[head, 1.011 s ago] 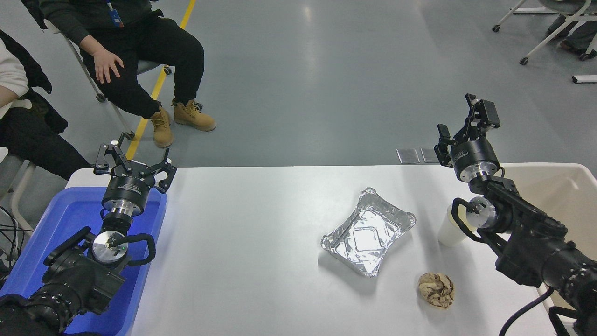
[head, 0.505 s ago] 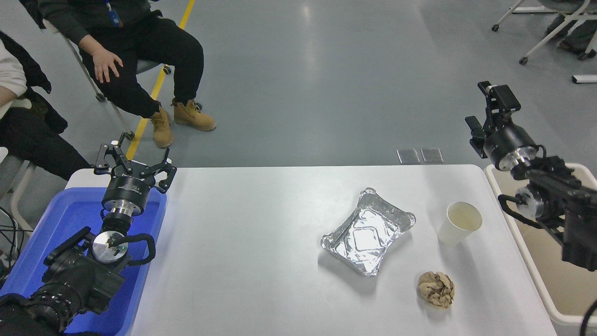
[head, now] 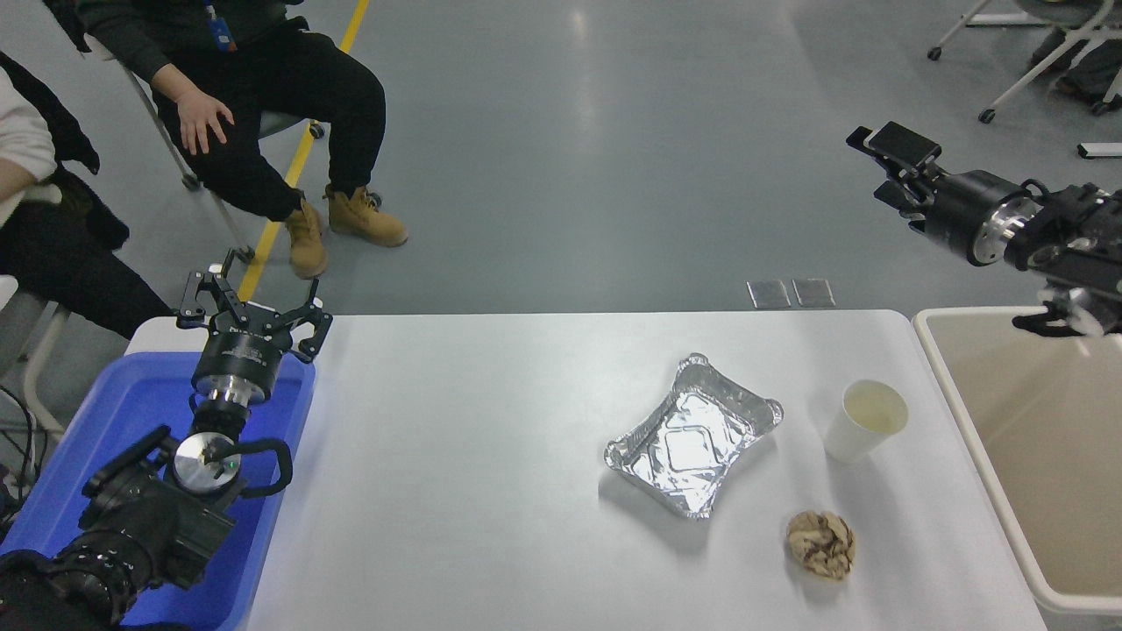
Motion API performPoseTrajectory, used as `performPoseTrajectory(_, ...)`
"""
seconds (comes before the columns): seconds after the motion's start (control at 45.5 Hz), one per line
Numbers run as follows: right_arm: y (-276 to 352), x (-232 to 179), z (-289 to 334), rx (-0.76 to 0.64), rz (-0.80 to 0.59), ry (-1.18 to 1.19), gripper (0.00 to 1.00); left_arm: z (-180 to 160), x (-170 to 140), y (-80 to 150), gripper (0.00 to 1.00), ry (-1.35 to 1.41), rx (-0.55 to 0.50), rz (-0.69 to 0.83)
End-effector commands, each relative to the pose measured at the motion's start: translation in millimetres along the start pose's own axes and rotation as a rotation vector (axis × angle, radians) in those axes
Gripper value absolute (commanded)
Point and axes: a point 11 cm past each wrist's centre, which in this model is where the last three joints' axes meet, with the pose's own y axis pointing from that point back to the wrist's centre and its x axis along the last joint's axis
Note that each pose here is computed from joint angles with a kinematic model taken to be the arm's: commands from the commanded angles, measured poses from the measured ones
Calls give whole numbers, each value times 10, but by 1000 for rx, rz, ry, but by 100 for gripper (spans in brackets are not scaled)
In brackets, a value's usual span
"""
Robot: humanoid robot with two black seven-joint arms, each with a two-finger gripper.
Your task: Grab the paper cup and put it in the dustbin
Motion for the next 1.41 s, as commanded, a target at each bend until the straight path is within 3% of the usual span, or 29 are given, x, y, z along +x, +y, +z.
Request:
performPoseTrajectory(0.0,158,156,-87,-272,-143,258,100,0,-3,-2,99,0,0,-1)
performPoseTrajectory(0.418,450,373,-552,-488,-398,461,100,2,1,-1,99,0,0,0)
performPoseTrajectory(0.791,484,170,-1040,-475,-513,504,100,2,1,-1,99,0,0,0)
performPoseTrajectory(1.385,342,-473,-48,-548,-631,461,100,2,1,-1,99,0,0,0)
